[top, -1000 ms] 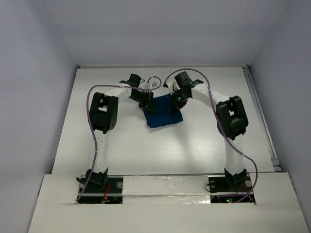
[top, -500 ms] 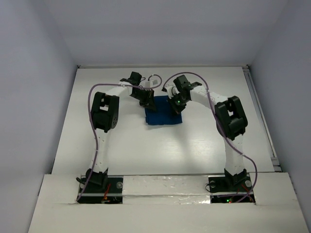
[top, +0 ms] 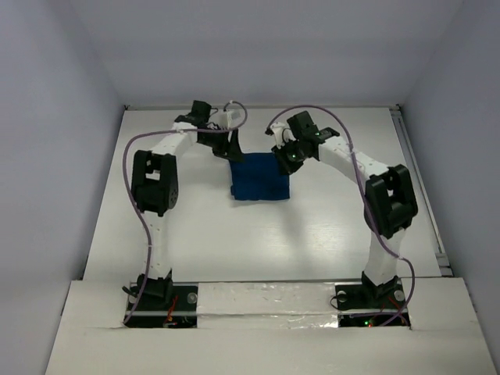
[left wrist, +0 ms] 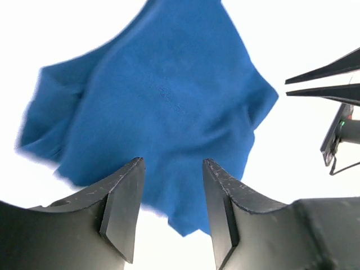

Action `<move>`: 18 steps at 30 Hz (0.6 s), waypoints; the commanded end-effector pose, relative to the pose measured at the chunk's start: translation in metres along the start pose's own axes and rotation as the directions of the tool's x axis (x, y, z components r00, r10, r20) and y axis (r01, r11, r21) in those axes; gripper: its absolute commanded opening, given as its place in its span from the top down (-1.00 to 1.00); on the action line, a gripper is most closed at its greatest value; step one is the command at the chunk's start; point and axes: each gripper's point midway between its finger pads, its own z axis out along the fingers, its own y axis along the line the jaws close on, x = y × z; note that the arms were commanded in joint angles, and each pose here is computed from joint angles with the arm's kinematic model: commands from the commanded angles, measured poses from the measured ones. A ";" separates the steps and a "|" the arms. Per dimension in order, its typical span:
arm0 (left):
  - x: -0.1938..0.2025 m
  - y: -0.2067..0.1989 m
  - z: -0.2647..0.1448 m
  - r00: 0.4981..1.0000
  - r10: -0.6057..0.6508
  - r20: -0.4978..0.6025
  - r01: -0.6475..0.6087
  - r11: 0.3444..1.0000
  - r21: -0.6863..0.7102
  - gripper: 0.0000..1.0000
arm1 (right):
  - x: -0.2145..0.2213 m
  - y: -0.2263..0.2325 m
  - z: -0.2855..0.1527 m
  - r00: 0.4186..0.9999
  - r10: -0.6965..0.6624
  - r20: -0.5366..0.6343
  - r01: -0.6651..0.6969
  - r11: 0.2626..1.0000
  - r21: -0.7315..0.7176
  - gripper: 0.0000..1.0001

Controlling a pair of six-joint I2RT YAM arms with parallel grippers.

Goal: Fold and stack the t-shirts
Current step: Smooth out wrinkles on the folded tshirt

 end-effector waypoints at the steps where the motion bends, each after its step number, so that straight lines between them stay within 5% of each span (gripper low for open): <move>1: -0.059 -0.045 -0.081 0.962 0.189 0.198 -0.190 0.982 -0.015 0.15 | -0.042 0.000 -0.043 0.986 -0.050 0.162 0.040 0.997 0.065 0.63; 11: -0.024 -0.079 -0.147 0.899 0.356 0.255 -0.325 0.932 -0.158 0.15 | -0.050 0.008 -0.117 0.953 -0.086 0.291 0.035 0.984 0.175 0.62; 18: 0.026 -0.070 -0.195 0.818 0.497 0.291 -0.335 0.822 -0.460 0.09 | -0.013 -0.030 -0.181 0.921 -0.070 0.384 -0.054 0.952 0.303 0.41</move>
